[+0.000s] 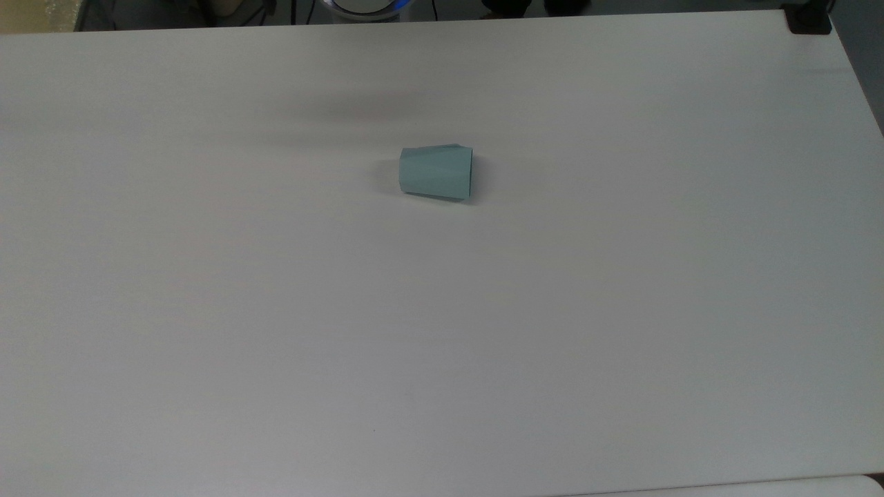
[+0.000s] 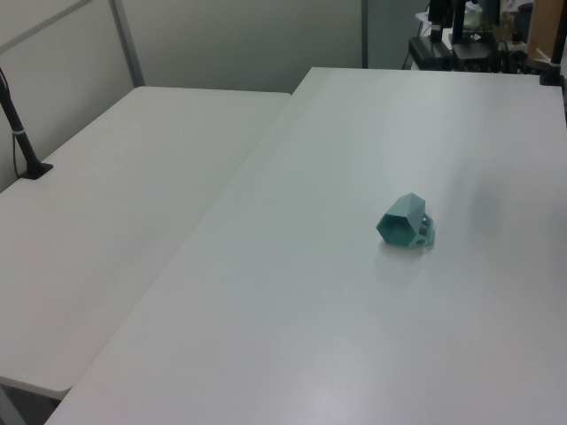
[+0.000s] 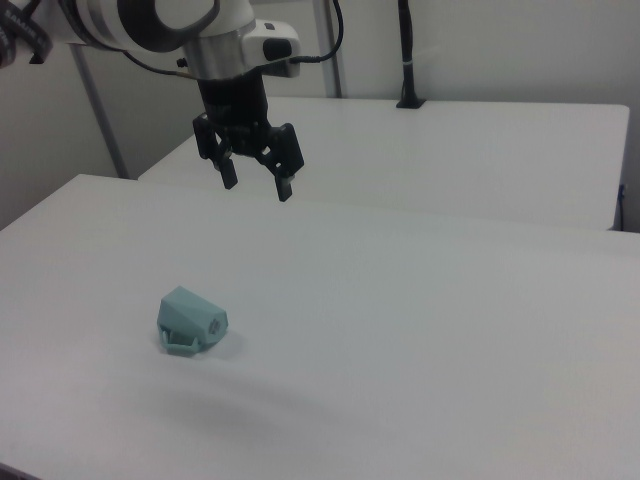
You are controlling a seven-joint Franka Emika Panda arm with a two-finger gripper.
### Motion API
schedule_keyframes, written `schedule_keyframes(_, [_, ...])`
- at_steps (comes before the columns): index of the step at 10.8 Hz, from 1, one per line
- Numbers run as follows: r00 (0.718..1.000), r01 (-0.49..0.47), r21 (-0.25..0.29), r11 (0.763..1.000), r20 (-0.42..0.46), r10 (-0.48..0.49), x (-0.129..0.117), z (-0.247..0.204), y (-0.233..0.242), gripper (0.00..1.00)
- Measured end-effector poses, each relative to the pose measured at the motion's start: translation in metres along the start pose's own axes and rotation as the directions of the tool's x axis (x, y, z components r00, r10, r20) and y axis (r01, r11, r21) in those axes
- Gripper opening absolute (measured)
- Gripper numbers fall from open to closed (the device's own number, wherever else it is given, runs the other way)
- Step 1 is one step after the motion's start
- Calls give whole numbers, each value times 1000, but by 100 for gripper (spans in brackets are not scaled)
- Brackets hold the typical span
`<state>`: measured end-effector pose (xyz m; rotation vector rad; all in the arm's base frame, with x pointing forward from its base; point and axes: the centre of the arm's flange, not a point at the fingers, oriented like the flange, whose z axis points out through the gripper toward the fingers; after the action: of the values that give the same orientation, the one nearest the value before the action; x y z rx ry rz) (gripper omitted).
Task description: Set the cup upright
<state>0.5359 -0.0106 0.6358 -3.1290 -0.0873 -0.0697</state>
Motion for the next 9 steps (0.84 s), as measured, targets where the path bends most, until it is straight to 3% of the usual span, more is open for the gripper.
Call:
schedule_keyframes(1, [1000,0,0,1000,0,0,0,0,0,100])
schedule_keyframes(2, [999,33,-60,998,32,-32,-3,4,3,100])
schedule_keyframes(3, [997,52,-86,995,53,-48,-4,9,2,100])
schedule_keyframes(9, [999,17,-76,997,48,-13,-6,8,-2,100])
